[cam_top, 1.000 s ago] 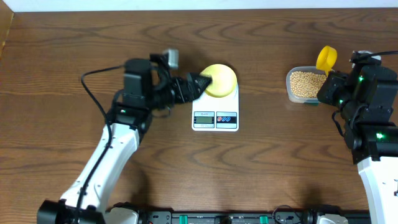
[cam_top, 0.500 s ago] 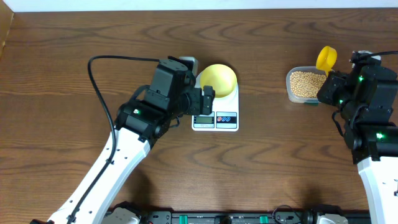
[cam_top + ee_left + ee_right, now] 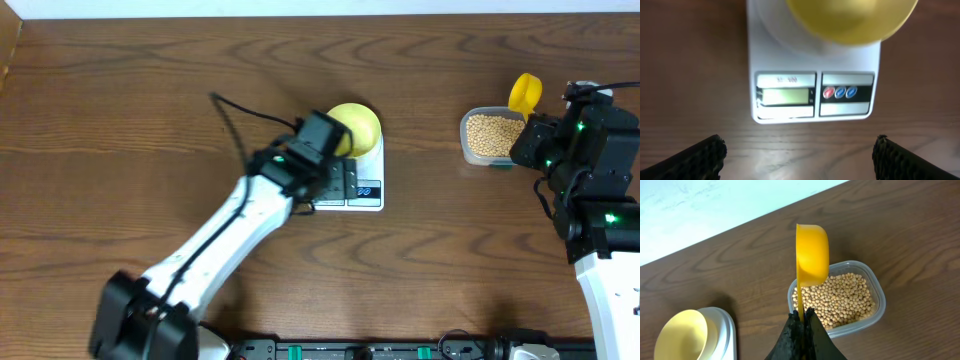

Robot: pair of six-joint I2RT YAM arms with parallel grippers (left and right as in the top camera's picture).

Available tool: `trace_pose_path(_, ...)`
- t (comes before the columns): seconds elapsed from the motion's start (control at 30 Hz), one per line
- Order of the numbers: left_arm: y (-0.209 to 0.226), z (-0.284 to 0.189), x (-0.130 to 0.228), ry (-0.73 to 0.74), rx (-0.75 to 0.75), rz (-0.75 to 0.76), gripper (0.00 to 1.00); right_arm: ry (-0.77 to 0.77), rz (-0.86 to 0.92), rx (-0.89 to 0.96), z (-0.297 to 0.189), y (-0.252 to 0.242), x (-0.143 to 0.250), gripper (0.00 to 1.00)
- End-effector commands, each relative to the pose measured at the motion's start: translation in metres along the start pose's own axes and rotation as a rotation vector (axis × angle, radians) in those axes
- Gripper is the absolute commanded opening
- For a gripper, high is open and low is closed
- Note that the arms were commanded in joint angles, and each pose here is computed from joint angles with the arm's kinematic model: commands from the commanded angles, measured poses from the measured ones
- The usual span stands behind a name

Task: Scoop item into bowl and weigh 50g on scale

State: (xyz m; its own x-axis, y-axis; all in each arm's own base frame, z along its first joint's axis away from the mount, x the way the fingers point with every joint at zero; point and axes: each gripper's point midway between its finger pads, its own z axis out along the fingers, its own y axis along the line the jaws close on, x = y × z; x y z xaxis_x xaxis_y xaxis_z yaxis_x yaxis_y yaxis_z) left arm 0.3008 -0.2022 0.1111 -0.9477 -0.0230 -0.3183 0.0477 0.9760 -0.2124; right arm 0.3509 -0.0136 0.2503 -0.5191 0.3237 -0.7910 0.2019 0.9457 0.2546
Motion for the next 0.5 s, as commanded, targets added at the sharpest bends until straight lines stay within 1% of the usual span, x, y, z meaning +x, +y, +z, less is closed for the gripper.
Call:
trace_pose_path(0.0, -0.006, 0.011, 0.007, 0.013, -0.032, 0.005, 0.95, -0.017, 0.010, -0.003, -0.003, 0.000, -0.006, 0.01)
trace_pose_path(0.03, -0.008, 0.015, 0.009, 0.020, -0.035, 0.027, 0.95, -0.017, 0.010, -0.003, -0.003, 0.000, -0.006, 0.01)
trace_pose_path(0.2, 0.003, 0.032, 0.009, 0.010, -0.106, 0.036, 0.95, -0.014, 0.010, -0.002, -0.003, 0.000, -0.006, 0.01)
trace_pose_path(0.27, 0.004, 0.039, 0.009, 0.002, -0.105, 0.035, 0.95, -0.014, 0.010, -0.002, -0.003, 0.000, -0.005, 0.01)
trace_pose_path(0.33, 0.004, 0.045, 0.009, -0.015, -0.094, 0.035, 0.95, -0.014, 0.010, -0.002, -0.003, 0.000, -0.005, 0.01)
trace_pose_path(0.47, 0.012, 0.049, -0.001, -0.082, -0.136, 0.033, 0.96, -0.014, 0.010, -0.002, -0.003, 0.000, -0.005, 0.01)
